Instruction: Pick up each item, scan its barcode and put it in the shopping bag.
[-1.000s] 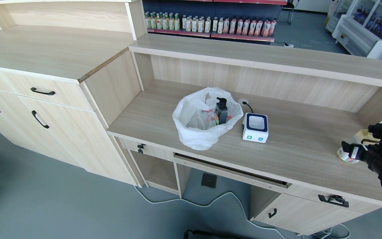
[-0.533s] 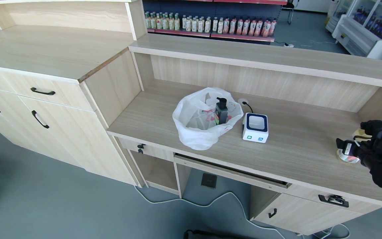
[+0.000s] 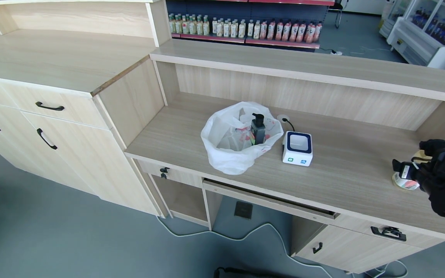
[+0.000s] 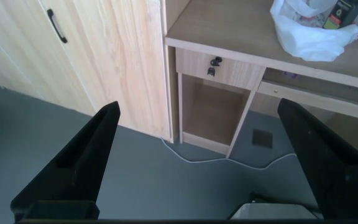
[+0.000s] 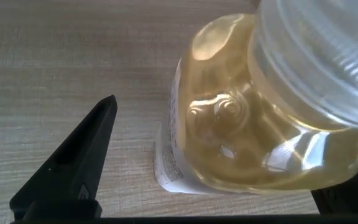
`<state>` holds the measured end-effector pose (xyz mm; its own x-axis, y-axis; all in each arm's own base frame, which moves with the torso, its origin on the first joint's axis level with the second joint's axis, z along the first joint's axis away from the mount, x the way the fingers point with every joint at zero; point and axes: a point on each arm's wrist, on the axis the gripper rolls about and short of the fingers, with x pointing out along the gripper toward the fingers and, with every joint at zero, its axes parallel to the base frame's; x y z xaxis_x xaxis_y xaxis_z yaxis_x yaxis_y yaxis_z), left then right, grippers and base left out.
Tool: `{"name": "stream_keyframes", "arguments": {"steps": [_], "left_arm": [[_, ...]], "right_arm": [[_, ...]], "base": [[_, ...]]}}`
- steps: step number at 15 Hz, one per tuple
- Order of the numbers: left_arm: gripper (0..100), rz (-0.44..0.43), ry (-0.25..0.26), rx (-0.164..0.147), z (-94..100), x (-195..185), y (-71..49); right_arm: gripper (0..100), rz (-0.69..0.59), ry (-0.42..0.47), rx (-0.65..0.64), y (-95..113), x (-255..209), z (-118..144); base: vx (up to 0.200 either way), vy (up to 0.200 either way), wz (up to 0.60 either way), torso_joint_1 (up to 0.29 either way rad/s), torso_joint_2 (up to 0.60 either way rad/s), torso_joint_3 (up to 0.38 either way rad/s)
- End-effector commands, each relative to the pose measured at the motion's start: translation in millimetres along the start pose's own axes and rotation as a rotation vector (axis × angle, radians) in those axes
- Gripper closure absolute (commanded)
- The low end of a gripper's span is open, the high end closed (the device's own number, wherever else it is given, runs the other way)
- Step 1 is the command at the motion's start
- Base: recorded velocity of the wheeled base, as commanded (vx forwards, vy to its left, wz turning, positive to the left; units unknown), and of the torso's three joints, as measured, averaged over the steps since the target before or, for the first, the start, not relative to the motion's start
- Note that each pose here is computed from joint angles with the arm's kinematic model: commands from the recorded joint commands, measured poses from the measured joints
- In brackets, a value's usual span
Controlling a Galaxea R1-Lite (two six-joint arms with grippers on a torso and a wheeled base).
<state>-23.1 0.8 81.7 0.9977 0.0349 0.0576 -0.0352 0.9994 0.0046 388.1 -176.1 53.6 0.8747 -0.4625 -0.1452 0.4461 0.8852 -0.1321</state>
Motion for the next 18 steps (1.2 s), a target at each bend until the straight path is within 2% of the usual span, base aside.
{"name": "stream_keyframes", "arguments": {"steps": [1,9,10,18], "left_arm": [[0,0.000,-0.001,0.000,0.0,0.0,0.0],[0,0.000,-0.001,0.000,0.0,0.0,0.0],[0,0.000,-0.001,0.000,0.0,0.0,0.0],[0,0.000,-0.001,0.000,0.0,0.0,0.0]], "right_arm": [[0,0.001,0.014,-0.016,0.8,3.0,-6.8],[0,0.007,-0.004,-0.027,1.4,10.7,-6.8],[100,0.005,-0.007,-0.027,1.3,10.7,-5.8],[100,-0.017,-0.008,-0.056,-6.2,11.3,-6.0]], "base": [[0.000,0.000,0.00,0.000,0.00,0.000],[0.000,0.000,0.00,0.000,0.00,0.000],[0.000,0.000,0.00,0.000,0.00,0.000],[0.000,0.000,0.00,0.000,0.00,0.000]]}}
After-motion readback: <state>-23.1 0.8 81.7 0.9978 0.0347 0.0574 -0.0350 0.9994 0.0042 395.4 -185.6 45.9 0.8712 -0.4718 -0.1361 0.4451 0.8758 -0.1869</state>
